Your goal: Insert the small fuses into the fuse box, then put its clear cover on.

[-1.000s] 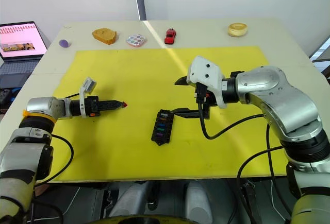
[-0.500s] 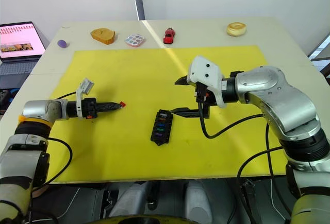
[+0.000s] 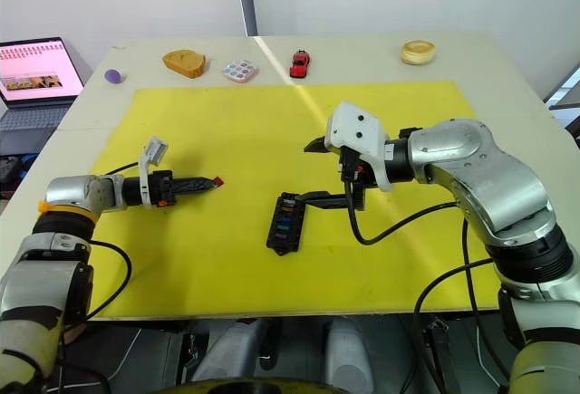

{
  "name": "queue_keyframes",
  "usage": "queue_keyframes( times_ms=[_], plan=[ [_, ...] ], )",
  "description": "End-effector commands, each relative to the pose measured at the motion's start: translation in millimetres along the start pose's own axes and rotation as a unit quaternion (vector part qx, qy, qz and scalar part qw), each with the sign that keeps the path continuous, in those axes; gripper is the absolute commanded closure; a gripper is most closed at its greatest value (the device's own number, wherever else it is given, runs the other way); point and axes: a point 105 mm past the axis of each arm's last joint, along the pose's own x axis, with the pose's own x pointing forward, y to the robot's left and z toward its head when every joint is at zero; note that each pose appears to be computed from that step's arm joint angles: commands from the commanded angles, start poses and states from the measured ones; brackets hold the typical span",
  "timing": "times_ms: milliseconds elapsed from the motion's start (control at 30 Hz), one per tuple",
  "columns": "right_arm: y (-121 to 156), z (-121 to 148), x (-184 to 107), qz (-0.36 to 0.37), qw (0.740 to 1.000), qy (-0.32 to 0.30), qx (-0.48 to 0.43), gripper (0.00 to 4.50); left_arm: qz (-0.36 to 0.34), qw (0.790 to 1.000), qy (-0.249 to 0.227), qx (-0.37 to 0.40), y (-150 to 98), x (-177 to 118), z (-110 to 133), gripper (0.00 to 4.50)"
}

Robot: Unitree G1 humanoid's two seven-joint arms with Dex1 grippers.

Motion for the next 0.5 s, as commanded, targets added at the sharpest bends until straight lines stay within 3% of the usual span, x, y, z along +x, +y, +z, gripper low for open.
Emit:
queue_keyframes(
  times_ms=[33, 267, 500],
  plan=[
    [-1.5, 12.2, -4.9, -0.011, 1.000, -0.010, -0.026, 0.00, 0.033, 0.999, 0.000, -0.011, 10.5, -9.7, -3.8, 4.33],
    [-2.1, 12.6, -4.6, -0.012, 0.999, -0.012, -0.028, 0.00, -0.006, 0.999, -0.045, -0.020, -5.2, -16.8, 16.3, 4.33],
    [-3.8, 13.6, -2.1, -0.011, 0.999, -0.014, -0.030, 0.00, -0.010, 0.999, -0.027, -0.020, -7.3, -15.7, 5.5, 4.33]
  ],
)
